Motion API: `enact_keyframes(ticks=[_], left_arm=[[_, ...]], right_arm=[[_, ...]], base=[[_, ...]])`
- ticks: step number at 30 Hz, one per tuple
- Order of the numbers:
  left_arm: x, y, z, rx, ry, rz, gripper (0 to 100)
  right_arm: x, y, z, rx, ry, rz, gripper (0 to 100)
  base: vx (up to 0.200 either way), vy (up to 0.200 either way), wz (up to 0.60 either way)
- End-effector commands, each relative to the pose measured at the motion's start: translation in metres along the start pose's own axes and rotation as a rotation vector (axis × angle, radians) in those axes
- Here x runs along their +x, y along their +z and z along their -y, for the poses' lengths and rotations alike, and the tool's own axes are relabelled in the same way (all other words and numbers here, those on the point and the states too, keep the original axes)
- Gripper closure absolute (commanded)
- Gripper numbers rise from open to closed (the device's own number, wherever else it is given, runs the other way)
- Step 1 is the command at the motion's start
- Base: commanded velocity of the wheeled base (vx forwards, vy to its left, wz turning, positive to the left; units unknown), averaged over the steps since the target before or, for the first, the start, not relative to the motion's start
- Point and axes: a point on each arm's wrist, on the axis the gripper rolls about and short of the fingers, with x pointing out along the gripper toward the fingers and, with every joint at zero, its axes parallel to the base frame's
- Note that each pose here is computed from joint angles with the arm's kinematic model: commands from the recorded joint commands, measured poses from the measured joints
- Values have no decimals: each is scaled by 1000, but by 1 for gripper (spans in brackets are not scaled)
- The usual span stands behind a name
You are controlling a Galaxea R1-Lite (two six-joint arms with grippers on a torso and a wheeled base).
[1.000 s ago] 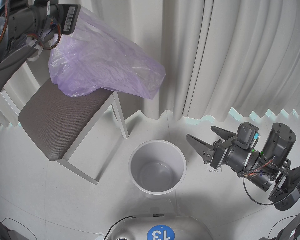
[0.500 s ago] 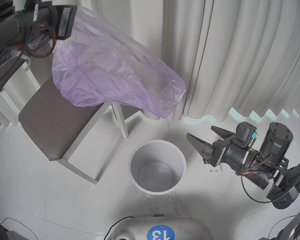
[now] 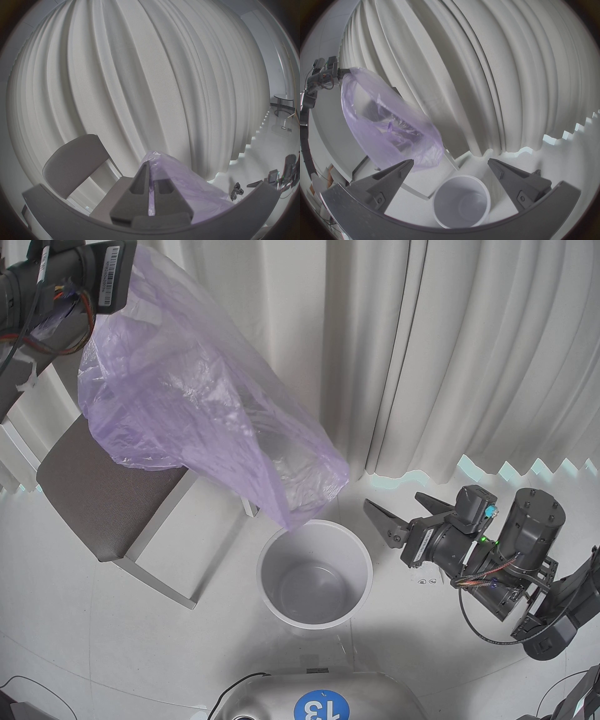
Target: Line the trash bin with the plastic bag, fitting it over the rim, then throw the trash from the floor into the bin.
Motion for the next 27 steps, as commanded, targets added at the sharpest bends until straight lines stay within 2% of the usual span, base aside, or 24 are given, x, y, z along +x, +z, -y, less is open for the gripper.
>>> enact_keyframes(ticks=[1,9,16,21,27], left_arm=[[-1,0,5,0,-19,2,100],[-2,1,4,-15,-12,14,100],[-3,-2,4,-5,-15,6,100],[-4,-1,3,-9,-13,9,100],[-5,-2,1,-10,-14,11,100]], right_arm=[[8,-24,-4,0,8,-60,0],[4,-40,-13,0,40,-116,0],[-7,-63,-38,-35,131,-215,0],[6,-73,-42,-122,144,-219,0],[8,-73,-40,-115,167,-221,0]], base=[[0,0,0],[0,0,0],[0,0,0],[0,0,0],[0,0,0]])
